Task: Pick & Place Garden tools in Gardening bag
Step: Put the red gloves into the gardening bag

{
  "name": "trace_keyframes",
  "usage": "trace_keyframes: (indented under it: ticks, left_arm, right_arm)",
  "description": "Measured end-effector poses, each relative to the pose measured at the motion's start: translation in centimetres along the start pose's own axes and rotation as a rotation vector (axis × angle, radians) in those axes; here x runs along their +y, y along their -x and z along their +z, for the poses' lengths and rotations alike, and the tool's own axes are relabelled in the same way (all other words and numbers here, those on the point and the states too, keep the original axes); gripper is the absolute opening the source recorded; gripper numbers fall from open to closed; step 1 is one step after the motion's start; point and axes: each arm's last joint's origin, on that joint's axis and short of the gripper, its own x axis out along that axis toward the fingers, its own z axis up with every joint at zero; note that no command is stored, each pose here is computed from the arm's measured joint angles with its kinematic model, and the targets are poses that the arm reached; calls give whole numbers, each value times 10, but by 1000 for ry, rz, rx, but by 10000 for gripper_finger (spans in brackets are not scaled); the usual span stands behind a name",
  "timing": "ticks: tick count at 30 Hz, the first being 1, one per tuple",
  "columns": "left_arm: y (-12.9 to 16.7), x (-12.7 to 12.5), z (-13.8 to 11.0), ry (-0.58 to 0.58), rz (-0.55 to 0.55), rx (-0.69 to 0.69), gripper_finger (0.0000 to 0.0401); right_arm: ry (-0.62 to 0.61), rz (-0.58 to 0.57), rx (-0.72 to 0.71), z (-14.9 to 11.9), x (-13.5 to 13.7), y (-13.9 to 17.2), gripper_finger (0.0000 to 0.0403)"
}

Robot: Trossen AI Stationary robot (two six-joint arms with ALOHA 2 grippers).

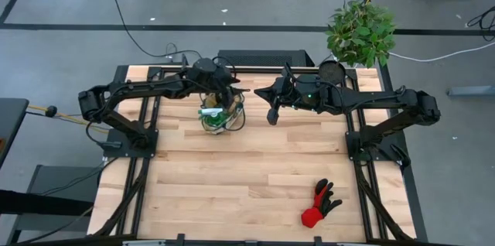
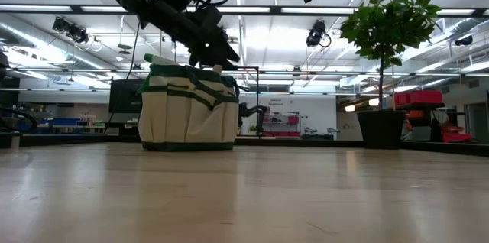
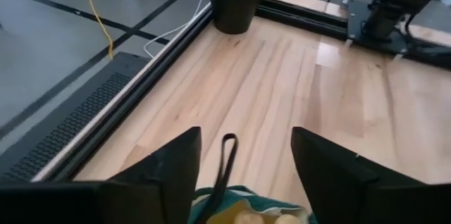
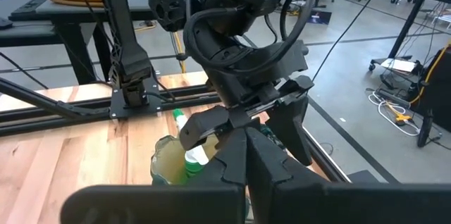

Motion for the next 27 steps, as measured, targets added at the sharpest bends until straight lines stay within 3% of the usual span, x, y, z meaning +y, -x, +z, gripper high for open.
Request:
trace_keyframes:
  ticks: [5,10,27]
  left_arm:
    - [3,-3,14,9,-37,20,238]
    - [7,-9,30,6,-64,45,219]
    - [76,-51,55,-60,-143,-87,46]
  right_arm:
    - [0,0,0,0,0,0,7]
    - [11,0,7,-1,0,0,7]
    - [34,144,185,-18,4,2,7]
